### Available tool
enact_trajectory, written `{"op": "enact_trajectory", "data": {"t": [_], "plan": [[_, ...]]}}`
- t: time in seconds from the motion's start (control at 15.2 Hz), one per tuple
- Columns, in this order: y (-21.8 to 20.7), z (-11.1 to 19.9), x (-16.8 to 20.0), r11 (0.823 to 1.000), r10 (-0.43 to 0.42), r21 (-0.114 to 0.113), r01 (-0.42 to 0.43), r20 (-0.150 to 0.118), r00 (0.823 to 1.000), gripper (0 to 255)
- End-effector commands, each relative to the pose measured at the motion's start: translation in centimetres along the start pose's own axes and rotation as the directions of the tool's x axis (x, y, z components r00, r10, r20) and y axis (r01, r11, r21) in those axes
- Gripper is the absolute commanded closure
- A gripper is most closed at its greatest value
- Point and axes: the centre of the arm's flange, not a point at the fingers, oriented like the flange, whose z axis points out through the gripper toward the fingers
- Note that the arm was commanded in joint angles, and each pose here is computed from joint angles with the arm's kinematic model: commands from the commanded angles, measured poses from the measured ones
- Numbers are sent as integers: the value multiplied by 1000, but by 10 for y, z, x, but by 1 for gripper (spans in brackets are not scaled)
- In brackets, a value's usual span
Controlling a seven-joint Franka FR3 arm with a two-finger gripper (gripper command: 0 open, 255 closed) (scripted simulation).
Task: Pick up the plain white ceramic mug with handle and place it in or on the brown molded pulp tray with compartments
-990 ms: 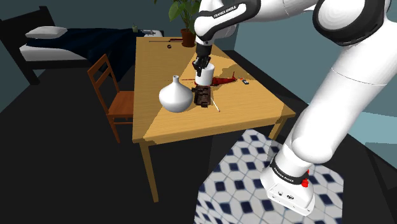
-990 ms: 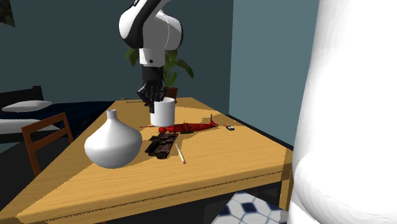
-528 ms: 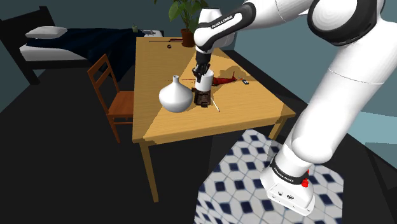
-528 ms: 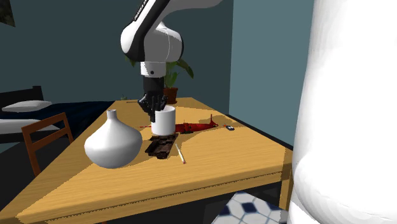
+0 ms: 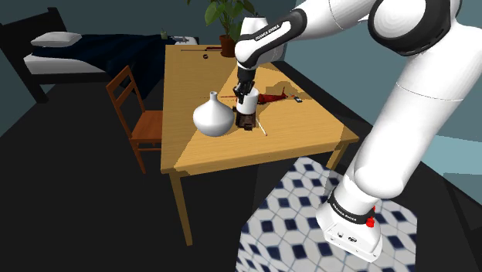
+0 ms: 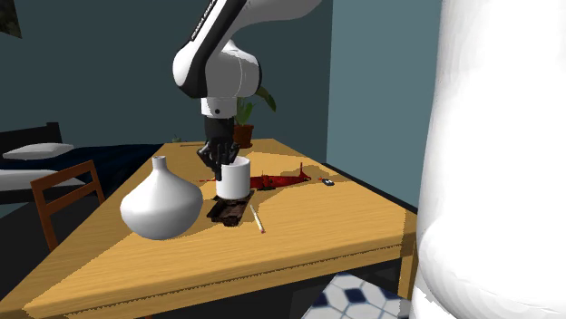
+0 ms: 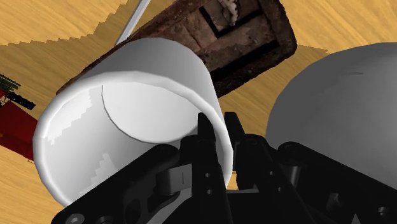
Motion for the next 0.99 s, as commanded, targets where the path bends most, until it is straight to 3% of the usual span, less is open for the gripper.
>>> {"op": "enact_trajectory", "data": {"t": [0.0, 0.07, 0.13, 0.46, 0.73, 0.92], "plan": [[0, 0, 0, 1000, 0, 0, 0, -1, 1000, 255], [0, 0, 0, 1000, 0, 0, 0, -1, 1000, 255], [0, 0, 0, 1000, 0, 0, 0, -1, 1000, 0], [0, 0, 0, 1000, 0, 0, 0, -1, 1000, 0], [0, -50, 0, 1000, 0, 0, 0, -1, 1000, 0], [0, -50, 0, 1000, 0, 0, 0, -1, 1000, 0]]}}
